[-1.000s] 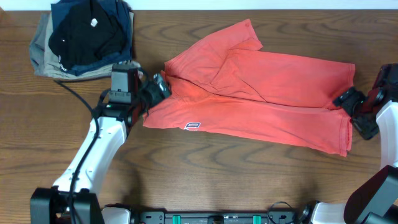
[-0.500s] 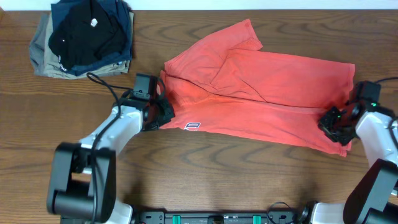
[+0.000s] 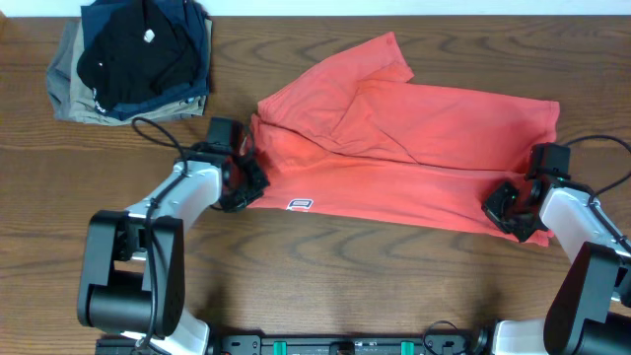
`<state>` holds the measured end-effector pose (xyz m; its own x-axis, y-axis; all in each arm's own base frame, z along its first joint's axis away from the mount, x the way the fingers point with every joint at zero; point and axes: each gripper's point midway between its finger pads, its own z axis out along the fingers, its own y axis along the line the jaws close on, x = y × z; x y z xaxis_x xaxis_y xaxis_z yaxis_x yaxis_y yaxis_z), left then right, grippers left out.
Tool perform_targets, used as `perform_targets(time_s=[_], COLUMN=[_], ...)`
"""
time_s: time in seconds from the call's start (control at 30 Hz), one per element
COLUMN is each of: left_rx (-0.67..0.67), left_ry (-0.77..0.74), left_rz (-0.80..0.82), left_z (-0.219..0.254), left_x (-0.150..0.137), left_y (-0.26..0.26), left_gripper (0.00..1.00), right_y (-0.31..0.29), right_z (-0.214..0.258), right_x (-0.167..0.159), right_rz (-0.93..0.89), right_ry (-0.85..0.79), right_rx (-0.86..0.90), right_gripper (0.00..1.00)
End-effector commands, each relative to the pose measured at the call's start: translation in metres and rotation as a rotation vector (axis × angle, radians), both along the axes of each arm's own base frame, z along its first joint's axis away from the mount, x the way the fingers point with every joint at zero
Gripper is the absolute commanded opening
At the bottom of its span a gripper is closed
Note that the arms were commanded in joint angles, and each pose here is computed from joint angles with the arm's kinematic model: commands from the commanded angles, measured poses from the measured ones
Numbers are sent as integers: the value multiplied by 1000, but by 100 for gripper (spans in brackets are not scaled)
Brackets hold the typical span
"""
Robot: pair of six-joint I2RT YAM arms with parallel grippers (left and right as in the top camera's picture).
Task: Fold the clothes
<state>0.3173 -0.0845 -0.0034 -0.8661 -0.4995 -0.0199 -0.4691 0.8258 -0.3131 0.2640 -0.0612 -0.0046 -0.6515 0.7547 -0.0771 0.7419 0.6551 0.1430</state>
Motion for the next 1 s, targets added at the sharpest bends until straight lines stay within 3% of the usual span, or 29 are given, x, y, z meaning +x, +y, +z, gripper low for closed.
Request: perform_targets(time_s=[0.0,0.2,0.53,0.77,0.97], left_rx=[79,88,-1,-26,-59], left_ry=[146,316,479,370,195], left_rz=[164,313,333,362,348], left_z=[-21,-21,9,37,66], left_x=[-26,-61,-106,-134,-137], left_y=[34,50,32,33,33], left_gripper=[6,6,6,6,6], right_y=[-11,-15,-34,-60,-65], right_z=[-10,-9,7,33,48], right_x=[-20,-30,-36,-33,-23], right_rz=[-68,-85,-99,-153,-177], right_ry=[95,135,199,224,195], right_rx=[-64,-68,-158,-217,-184], right_gripper=[10,10,11,14,14])
